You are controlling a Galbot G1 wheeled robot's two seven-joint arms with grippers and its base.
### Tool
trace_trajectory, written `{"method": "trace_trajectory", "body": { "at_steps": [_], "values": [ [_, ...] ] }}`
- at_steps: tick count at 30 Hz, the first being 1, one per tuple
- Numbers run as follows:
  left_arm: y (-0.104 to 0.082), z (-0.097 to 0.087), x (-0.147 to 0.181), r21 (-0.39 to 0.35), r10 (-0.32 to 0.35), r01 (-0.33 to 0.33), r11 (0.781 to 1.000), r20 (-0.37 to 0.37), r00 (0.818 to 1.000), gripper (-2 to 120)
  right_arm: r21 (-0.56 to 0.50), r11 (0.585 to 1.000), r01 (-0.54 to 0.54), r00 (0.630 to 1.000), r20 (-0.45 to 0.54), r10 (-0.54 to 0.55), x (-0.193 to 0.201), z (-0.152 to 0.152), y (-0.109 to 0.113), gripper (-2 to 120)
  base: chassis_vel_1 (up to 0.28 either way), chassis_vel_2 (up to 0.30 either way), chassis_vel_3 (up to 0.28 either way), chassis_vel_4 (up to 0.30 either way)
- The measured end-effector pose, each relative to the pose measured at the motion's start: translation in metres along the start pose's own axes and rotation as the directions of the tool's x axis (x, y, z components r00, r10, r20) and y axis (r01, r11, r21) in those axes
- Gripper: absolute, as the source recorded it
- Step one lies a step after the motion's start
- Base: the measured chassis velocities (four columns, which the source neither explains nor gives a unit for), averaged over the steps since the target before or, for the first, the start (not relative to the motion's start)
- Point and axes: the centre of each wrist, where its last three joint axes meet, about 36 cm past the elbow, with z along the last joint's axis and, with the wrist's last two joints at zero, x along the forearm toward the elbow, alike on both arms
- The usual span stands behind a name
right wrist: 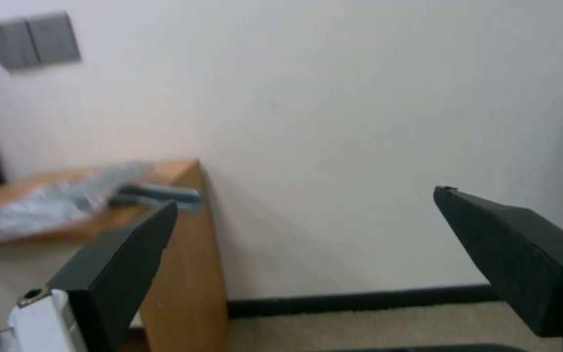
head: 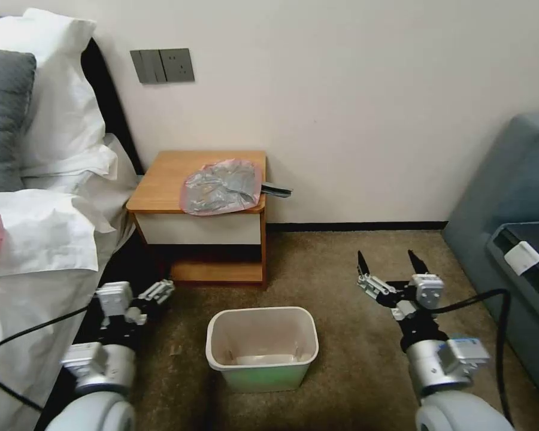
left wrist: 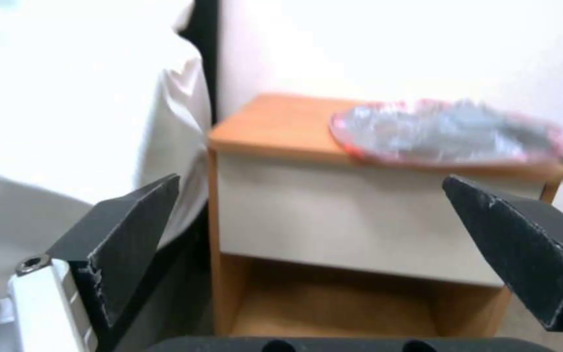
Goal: Pick up the garbage bag from the table and place it over the trash can.
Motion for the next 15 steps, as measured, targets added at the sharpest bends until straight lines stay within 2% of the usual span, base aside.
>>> {"method": "trace_trajectory", "body": {
  "at_steps": [2,5,10,15],
  "values": [
    [0.001,-0.006,0.003,0.004,-0.001,0.001,1.0,0.004,1.0,100,-0.005,1.0,0.001,1.0,-0.005,-0.001,0.002,-0.002,0.001,100,0.0,0.0,0.0,0.0],
    [0.005,-0.035,0.018,0.025,-0.004,0.004,1.0,0.021,1.0,100,-0.02,1.0,0.003,0.999,-0.035,-0.004,0.007,-0.004,0.002,100,0.0,0.0,0.0,0.0],
    [0.013,-0.038,0.026,0.041,-0.02,0.021,0.999,-0.02,1.0,100,-0.033,0.999,0.008,0.999,-0.045,-0.009,0.007,-0.004,0.002,100,0.0,0.0,0.0,0.0],
    [0.014,-0.038,0.027,0.041,-0.015,0.016,0.999,-0.03,0.999,100,-0.129,0.99,0.06,0.992,-0.106,-0.074,0.008,-0.002,-0.002,100,0.0,0.0,0.0,0.0]
  ]
}}
